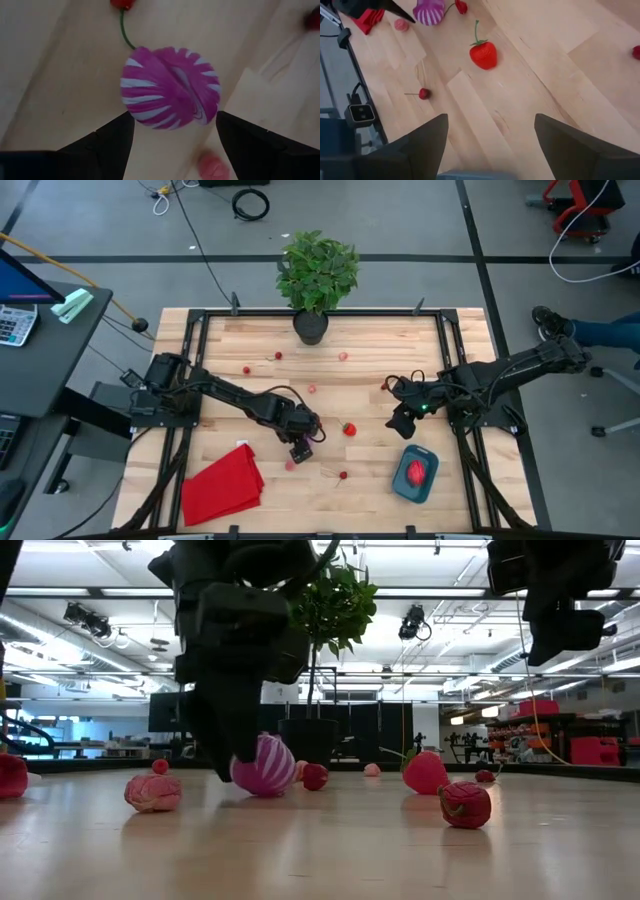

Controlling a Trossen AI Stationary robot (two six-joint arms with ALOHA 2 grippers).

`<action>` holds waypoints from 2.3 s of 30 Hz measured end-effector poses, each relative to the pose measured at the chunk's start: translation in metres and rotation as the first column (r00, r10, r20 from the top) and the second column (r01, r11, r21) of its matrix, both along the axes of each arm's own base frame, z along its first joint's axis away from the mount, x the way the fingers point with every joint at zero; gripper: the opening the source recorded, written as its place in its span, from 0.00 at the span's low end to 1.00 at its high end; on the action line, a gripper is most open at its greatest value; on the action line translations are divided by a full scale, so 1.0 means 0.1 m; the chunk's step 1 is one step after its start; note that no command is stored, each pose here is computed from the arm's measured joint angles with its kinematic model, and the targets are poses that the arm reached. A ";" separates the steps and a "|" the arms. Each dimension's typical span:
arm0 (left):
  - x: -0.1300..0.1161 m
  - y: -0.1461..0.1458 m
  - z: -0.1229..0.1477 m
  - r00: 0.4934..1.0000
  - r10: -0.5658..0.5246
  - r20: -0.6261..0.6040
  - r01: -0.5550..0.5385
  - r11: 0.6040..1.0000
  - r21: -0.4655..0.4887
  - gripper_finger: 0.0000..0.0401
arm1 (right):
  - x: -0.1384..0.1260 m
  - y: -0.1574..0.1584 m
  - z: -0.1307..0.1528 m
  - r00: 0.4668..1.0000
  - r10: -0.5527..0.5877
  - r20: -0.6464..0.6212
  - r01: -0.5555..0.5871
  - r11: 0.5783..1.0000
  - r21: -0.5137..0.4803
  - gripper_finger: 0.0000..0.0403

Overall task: Pick and placing Produce into tupperware
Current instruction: Put the onion into the bin

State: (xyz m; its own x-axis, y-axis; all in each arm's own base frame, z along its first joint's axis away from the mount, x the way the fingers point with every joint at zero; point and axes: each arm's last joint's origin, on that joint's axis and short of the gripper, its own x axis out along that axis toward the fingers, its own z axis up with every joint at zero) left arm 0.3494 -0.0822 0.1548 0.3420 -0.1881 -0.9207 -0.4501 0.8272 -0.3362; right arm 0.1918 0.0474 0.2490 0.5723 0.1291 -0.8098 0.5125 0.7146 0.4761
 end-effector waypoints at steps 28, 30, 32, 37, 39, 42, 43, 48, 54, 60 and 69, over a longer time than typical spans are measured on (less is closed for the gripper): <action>0.06 0.03 0.02 0.992 0.117 0.057 -0.118 0.993 0.025 0.72 | 0.00 -0.01 0.00 1.000 -0.013 0.004 0.013 1.000 -0.016 0.76; 0.06 0.03 0.02 0.991 0.118 0.057 -0.120 0.992 0.028 0.71 | 0.00 -0.01 0.00 1.000 -0.013 0.004 0.013 1.000 -0.016 0.76; 0.06 0.03 0.02 0.991 0.118 0.058 -0.120 0.992 0.028 0.70 | 0.00 -0.01 0.00 1.000 -0.013 0.004 0.013 1.000 -0.016 0.76; 0.06 0.03 0.02 0.990 0.129 0.057 -0.130 0.991 0.023 0.63 | 0.00 -0.01 0.00 1.000 -0.013 0.004 0.013 1.000 -0.016 0.76; 0.06 0.02 0.02 0.989 0.134 0.063 -0.135 0.991 0.019 0.60 | 0.00 -0.01 0.00 1.000 -0.013 0.004 0.013 1.000 -0.016 0.76; 0.07 0.02 0.03 0.986 0.148 0.072 -0.149 0.989 0.008 0.58 | 0.00 -0.01 0.00 1.000 -0.013 0.004 0.013 1.000 -0.016 0.76; 0.08 0.02 0.03 0.986 0.151 0.073 -0.152 0.988 0.006 0.58 | 0.00 -0.01 0.00 1.000 -0.013 0.004 0.013 1.000 -0.016 0.76; 0.08 0.02 0.03 0.985 0.154 0.076 -0.154 0.988 0.003 0.57 | 0.00 -0.01 0.00 1.000 -0.013 0.004 0.013 1.000 -0.016 0.76; 0.10 0.02 0.04 0.983 0.154 0.104 -0.154 0.988 -0.008 0.57 | 0.00 -0.01 0.00 1.000 -0.013 0.004 0.013 1.000 -0.016 0.76; 0.11 0.02 0.04 0.982 0.156 0.110 -0.156 0.988 -0.011 0.57 | 0.00 -0.01 0.00 1.000 -0.012 0.004 0.012 1.000 -0.016 0.76; 0.18 -0.01 0.09 0.975 0.143 0.168 -0.128 0.987 -0.094 0.54 | 0.00 -0.01 0.00 1.000 -0.011 0.004 0.011 1.000 -0.016 0.76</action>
State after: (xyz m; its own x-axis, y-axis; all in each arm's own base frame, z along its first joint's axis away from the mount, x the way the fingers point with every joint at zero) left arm 0.3670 -0.0829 0.1638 0.5225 -0.2011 -0.8286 -0.4851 0.7290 -0.4829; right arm 0.1920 0.0469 0.2490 0.5765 0.1092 -0.8098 0.5190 0.7165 0.4661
